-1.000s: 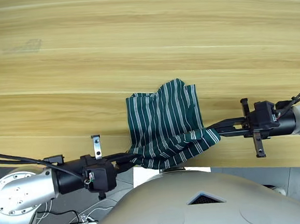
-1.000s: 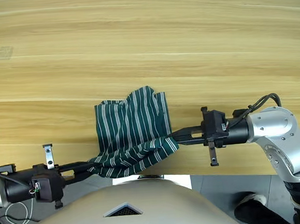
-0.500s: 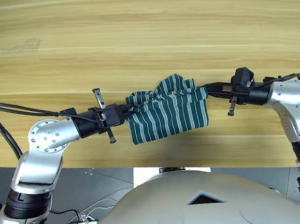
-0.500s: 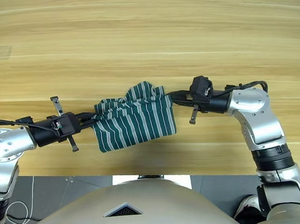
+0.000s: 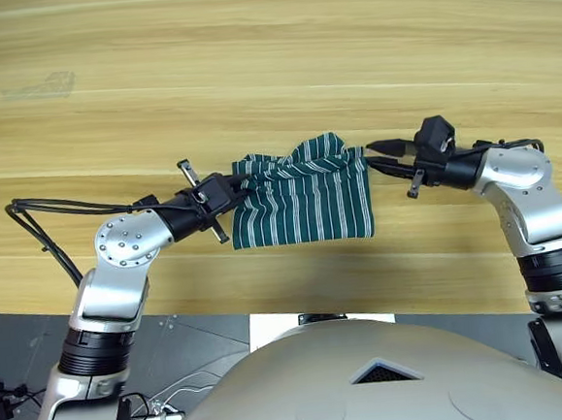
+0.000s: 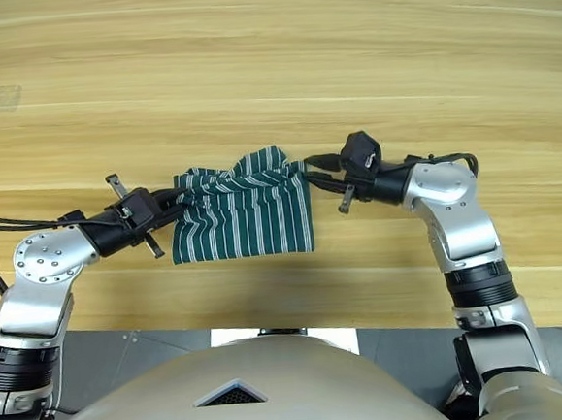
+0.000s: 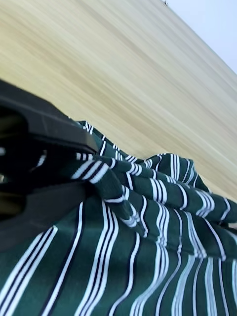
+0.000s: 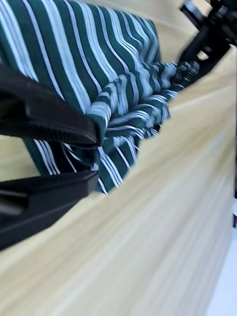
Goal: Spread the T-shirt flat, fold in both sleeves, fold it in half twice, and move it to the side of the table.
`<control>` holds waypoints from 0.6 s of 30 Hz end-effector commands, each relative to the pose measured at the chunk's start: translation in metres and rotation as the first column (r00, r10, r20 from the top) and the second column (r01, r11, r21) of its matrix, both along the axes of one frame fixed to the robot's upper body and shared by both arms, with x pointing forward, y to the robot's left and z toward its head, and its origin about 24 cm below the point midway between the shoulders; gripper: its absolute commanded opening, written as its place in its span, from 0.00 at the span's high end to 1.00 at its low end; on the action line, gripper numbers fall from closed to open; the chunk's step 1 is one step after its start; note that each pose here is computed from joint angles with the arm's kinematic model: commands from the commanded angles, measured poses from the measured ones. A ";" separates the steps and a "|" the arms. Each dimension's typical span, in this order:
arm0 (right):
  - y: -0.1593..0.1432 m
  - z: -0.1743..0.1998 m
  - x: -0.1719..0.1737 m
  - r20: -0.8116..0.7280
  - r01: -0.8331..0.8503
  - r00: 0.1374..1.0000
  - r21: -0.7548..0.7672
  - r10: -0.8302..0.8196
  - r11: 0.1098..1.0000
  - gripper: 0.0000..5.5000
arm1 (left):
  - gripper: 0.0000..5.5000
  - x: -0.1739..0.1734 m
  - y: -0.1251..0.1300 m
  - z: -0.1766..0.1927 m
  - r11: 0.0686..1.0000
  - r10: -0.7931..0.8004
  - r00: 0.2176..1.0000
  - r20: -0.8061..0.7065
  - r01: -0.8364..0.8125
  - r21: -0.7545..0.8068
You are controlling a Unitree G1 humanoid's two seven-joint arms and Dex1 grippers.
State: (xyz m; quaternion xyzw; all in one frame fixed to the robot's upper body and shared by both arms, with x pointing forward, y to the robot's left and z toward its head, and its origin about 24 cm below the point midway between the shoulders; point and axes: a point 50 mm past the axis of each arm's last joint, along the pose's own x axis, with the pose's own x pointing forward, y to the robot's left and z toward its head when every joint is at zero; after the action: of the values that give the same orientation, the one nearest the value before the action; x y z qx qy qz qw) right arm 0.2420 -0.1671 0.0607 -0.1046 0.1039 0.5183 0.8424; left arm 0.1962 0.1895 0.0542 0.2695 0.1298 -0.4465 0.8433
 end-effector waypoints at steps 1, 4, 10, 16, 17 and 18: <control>-0.002 0.002 0.007 0.017 0.054 0.998 0.014 -0.054 0.998 0.68 | 0.74 0.000 0.000 -0.005 0.998 0.044 0.999 -0.007 -0.044 -0.034; -0.004 0.001 0.009 0.030 0.094 0.995 0.018 -0.094 0.995 0.56 | 0.63 0.008 0.001 -0.006 0.994 0.100 0.994 0.042 -0.098 -0.044; 0.000 -0.003 0.007 0.036 0.112 0.993 0.043 -0.114 0.993 0.38 | 0.47 0.025 -0.004 -0.008 0.964 0.226 0.969 0.102 -0.207 -0.169; 0.003 -0.008 0.004 0.039 0.127 0.991 0.070 -0.130 0.989 0.19 | 0.29 0.035 -0.016 -0.015 0.925 0.287 0.955 0.079 -0.255 -0.283; 0.004 -0.008 0.004 0.042 0.130 0.990 0.076 -0.134 0.989 0.15 | 0.26 0.037 -0.017 -0.016 0.916 0.303 0.950 0.078 -0.267 -0.300; 0.004 -0.008 0.004 0.045 0.131 0.990 0.082 -0.135 0.988 0.11 | 0.23 0.039 -0.017 -0.016 0.909 0.319 0.944 0.081 -0.281 -0.306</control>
State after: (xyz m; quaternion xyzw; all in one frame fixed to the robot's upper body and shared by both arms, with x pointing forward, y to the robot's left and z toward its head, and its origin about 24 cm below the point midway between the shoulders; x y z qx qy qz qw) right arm 0.2454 -0.1612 0.0524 -0.0783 0.0759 0.4701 0.8759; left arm 0.2299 0.1716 0.0364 0.1576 0.0562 -0.3223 0.9317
